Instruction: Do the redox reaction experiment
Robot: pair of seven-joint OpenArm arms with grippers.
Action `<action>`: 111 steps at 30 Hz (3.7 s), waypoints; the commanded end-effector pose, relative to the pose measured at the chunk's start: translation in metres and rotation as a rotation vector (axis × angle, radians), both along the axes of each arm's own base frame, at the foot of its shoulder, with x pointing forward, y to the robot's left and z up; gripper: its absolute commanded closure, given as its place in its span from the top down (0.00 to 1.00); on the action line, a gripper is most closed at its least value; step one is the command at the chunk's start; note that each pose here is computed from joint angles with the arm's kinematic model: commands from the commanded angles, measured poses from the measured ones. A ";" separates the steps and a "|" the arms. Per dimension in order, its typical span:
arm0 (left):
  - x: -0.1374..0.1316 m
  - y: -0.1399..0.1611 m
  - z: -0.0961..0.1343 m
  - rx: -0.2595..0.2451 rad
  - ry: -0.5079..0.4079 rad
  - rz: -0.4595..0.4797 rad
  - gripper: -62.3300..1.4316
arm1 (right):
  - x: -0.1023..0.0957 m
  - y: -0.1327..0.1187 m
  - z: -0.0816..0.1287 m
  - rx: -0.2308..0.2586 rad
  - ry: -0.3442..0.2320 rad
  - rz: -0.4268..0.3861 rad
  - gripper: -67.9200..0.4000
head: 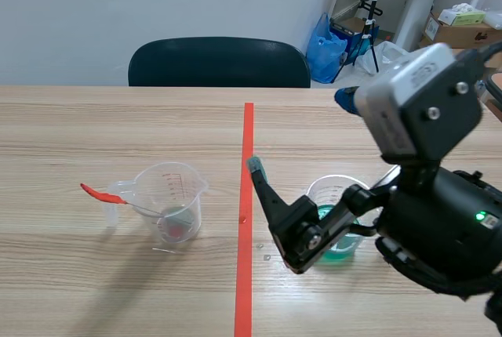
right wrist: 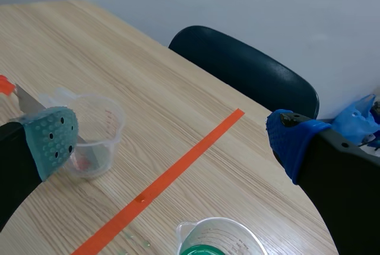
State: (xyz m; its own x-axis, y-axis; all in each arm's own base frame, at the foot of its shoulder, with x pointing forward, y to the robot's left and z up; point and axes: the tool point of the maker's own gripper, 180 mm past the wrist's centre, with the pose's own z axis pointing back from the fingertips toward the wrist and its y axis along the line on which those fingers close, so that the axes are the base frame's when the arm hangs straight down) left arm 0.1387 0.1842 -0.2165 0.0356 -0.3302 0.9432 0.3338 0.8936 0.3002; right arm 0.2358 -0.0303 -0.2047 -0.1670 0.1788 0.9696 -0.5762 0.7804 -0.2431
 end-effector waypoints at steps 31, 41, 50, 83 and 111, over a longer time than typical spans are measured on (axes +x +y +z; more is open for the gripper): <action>0.033 -0.014 0.002 -0.037 0.011 0.008 0.97 | -0.012 -0.036 -0.004 -0.001 0.082 -0.076 1.00; 0.033 -0.014 0.002 -0.036 0.010 0.007 0.97 | -0.012 -0.036 -0.003 0.001 0.079 -0.075 1.00; 0.033 -0.014 0.002 -0.036 0.011 0.007 0.97 | -0.012 -0.036 -0.003 0.001 0.079 -0.076 1.00; 0.033 -0.014 0.002 -0.035 0.011 0.007 0.97 | -0.012 -0.036 -0.004 -0.001 0.082 -0.076 1.00; 0.033 -0.014 0.002 -0.035 0.011 0.007 0.97 | -0.012 -0.037 -0.006 -0.007 0.091 -0.079 1.00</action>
